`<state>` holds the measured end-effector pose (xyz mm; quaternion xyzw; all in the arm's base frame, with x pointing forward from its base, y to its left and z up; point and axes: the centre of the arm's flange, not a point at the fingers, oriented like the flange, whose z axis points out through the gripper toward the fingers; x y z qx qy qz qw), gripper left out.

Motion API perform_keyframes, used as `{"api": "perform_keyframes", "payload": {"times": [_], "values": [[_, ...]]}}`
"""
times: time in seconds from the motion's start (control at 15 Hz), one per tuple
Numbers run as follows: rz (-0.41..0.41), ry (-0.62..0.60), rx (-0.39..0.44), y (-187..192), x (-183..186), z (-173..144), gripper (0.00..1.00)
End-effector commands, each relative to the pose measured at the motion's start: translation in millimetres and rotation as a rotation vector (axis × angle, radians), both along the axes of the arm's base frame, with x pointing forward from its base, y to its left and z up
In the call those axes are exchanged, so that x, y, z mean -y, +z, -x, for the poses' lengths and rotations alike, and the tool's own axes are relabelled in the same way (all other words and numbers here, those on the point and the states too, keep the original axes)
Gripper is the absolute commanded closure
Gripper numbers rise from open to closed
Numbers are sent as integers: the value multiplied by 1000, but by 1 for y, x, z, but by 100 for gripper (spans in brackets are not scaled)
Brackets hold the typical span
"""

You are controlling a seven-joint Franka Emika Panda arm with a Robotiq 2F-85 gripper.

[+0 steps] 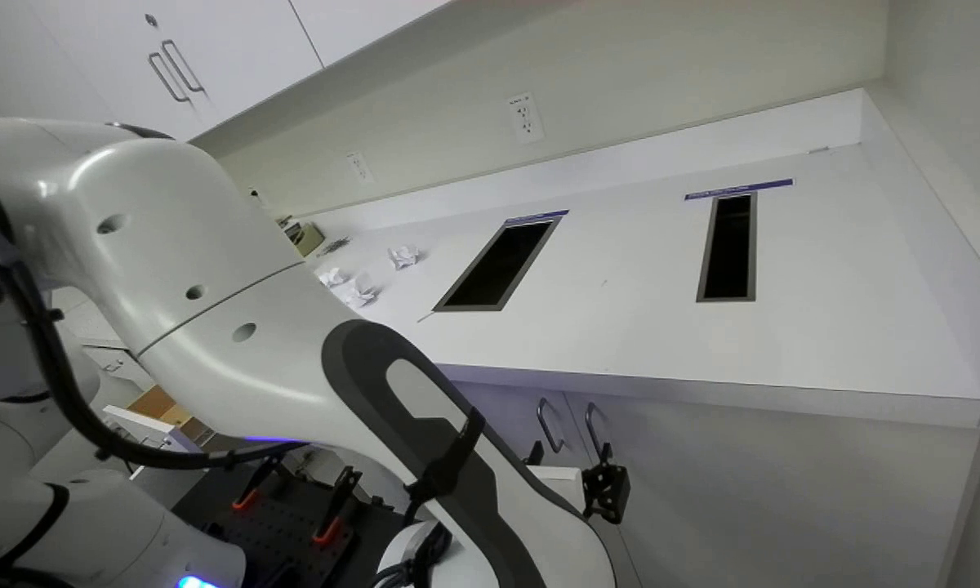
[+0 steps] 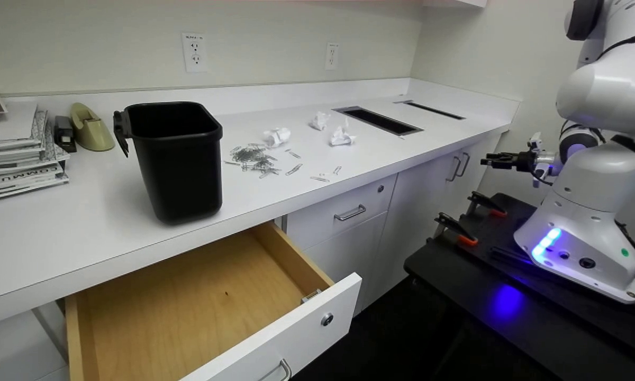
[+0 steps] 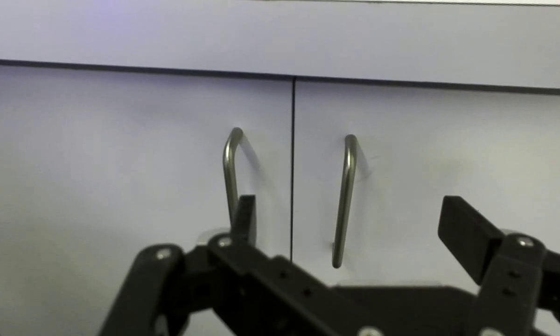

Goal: Open the last bottom cabinet door

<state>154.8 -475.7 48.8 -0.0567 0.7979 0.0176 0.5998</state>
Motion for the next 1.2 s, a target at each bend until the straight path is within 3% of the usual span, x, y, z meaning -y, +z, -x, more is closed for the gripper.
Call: {"api": "perform_keyframes", "payload": {"times": [0.0,0.47,1.0,1.07,1.13], "values": [[10,-30,-20,-7,3,-29,0],[36,-60,-82,-26,16,-63,0],[20,-84,-77,-43,24,-80,0],[21,-79,-76,-45,23,-82,25],[22,-75,-76,-46,23,-82,28]]}}
